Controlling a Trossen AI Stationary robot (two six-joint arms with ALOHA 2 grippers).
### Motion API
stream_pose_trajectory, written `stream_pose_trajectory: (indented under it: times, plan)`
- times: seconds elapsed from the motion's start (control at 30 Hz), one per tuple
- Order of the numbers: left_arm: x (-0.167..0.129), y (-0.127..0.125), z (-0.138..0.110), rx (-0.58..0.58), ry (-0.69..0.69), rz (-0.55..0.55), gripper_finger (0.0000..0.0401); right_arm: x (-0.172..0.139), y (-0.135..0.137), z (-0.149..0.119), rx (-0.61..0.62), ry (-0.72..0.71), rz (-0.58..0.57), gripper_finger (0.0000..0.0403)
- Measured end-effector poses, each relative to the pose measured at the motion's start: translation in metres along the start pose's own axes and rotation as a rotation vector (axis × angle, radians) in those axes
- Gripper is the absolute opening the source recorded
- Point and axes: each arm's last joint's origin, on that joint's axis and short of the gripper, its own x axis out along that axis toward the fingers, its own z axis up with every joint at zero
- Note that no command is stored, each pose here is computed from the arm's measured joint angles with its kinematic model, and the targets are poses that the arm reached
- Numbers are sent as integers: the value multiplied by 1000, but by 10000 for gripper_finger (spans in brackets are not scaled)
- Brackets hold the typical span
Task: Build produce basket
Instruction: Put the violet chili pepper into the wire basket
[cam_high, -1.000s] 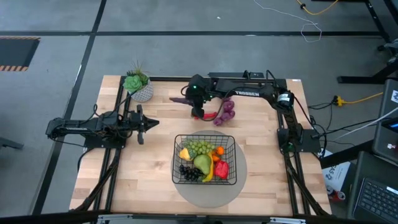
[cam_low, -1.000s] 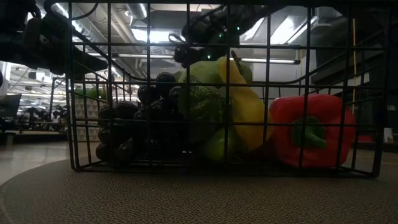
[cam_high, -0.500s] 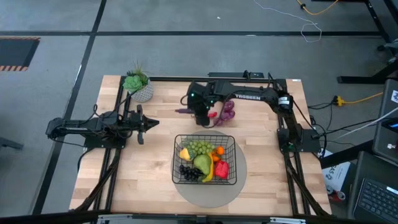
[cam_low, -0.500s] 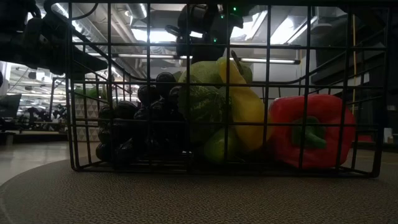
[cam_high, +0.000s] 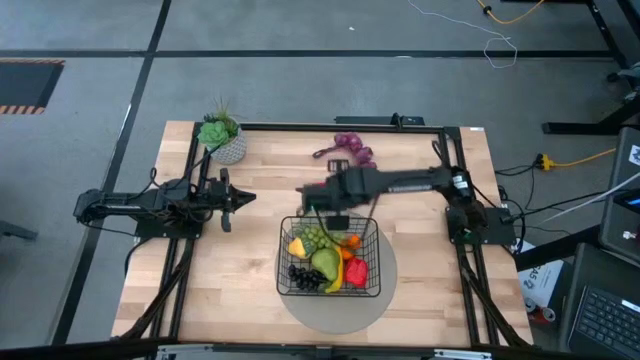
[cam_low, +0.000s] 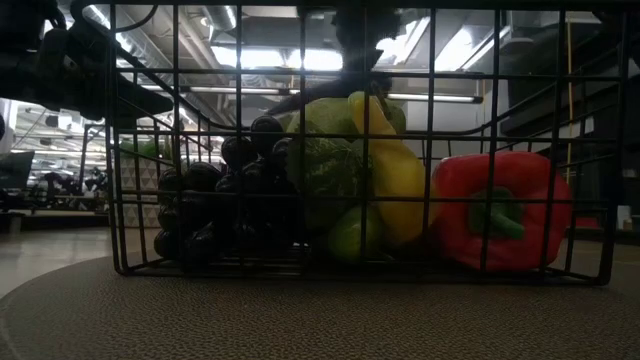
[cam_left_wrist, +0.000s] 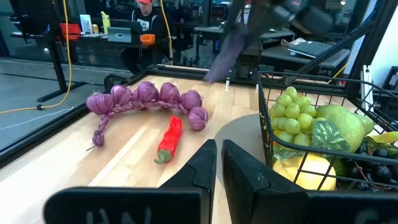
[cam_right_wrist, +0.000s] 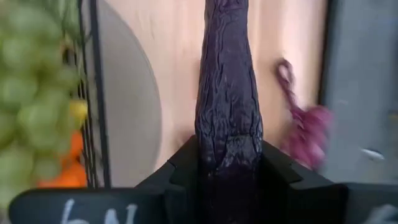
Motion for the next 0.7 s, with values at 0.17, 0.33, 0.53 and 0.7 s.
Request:
stream_pose_trajectory:
  times: [0.17,0.33,0.53,0.7]
  plan:
    - [0,0,0,0,0,0,19,-36,13,-12,-5,26,-246,97]
    - [0,0,0,0,2,0,19,-78,5,-23,80,-98,-184,97]
    - [0,0,0,0,2,0,19,-132,-7,-56,173,-221,-54,97]
    - [0,0,0,0,1,0,19,-172,-1,-84,187,-310,114,97]
